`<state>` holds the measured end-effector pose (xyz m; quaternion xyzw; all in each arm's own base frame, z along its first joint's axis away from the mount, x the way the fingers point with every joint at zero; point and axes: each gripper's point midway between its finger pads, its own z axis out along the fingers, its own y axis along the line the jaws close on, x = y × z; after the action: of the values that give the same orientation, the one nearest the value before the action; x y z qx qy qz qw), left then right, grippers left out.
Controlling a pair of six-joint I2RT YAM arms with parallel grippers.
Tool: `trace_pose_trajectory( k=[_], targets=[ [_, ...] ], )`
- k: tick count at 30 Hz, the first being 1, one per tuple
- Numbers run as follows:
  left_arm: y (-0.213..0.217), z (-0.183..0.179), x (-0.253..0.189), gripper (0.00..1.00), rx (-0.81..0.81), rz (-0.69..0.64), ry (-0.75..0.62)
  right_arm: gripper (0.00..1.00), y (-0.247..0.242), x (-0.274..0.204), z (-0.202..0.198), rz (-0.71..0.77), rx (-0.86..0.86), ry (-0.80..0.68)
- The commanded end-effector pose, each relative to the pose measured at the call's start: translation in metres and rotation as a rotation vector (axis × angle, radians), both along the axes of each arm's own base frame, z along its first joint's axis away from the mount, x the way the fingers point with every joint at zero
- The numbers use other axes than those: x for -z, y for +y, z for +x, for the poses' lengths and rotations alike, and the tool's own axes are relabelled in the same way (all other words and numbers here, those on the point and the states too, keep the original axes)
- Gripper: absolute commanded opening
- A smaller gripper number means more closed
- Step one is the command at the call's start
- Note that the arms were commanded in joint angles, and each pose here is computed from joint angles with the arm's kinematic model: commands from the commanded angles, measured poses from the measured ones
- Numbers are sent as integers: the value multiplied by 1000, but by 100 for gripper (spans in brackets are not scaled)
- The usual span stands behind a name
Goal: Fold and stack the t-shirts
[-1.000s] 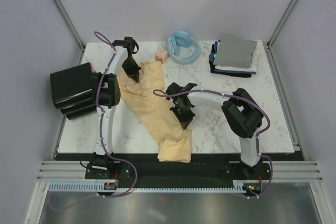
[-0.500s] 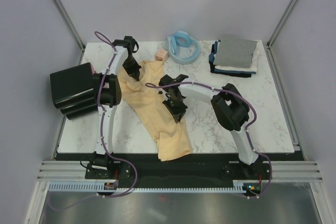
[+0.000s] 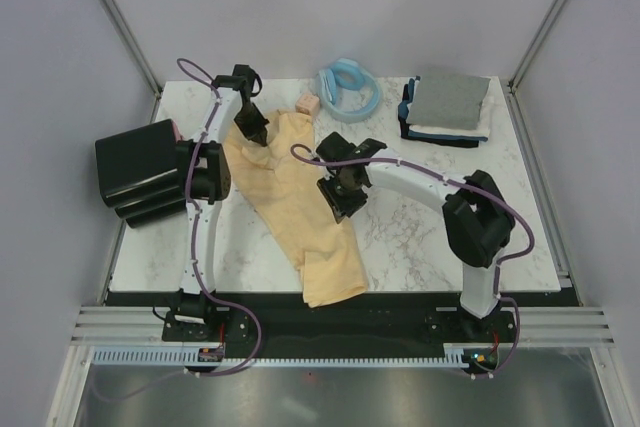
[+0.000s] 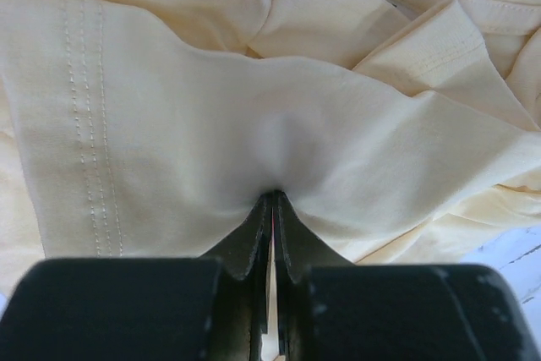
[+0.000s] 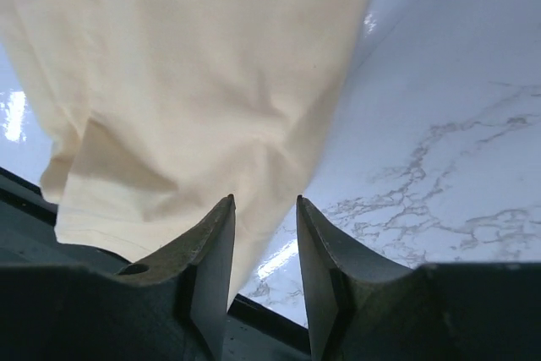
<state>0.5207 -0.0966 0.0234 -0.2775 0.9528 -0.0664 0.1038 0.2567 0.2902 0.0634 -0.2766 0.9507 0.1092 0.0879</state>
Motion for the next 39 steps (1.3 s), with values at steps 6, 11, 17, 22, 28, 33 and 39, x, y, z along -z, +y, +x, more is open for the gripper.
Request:
trace_pose_trajectory(
  k=[6,11,17,22,28,33,39],
  targets=[
    [1,3,-50,15,12,-5,-123,48,-10,-35,5,40,18,-113],
    [-3,-31,-90,19,76,4,-171,49,3,-24,1,92,16,-82],
    [-15,-70,-98,20,143,16,-142,49,16,-2,-13,76,-43,-26],
    [-30,-95,-60,19,192,32,-40,49,20,18,-26,55,-71,10],
    [-48,-105,-23,14,218,49,40,49,23,30,-35,41,-76,35],
    [-52,-106,-4,2,205,51,79,45,22,36,-42,28,-82,60],
    [-44,-97,16,2,132,112,120,8,24,49,-54,-1,-97,106]
  ],
)
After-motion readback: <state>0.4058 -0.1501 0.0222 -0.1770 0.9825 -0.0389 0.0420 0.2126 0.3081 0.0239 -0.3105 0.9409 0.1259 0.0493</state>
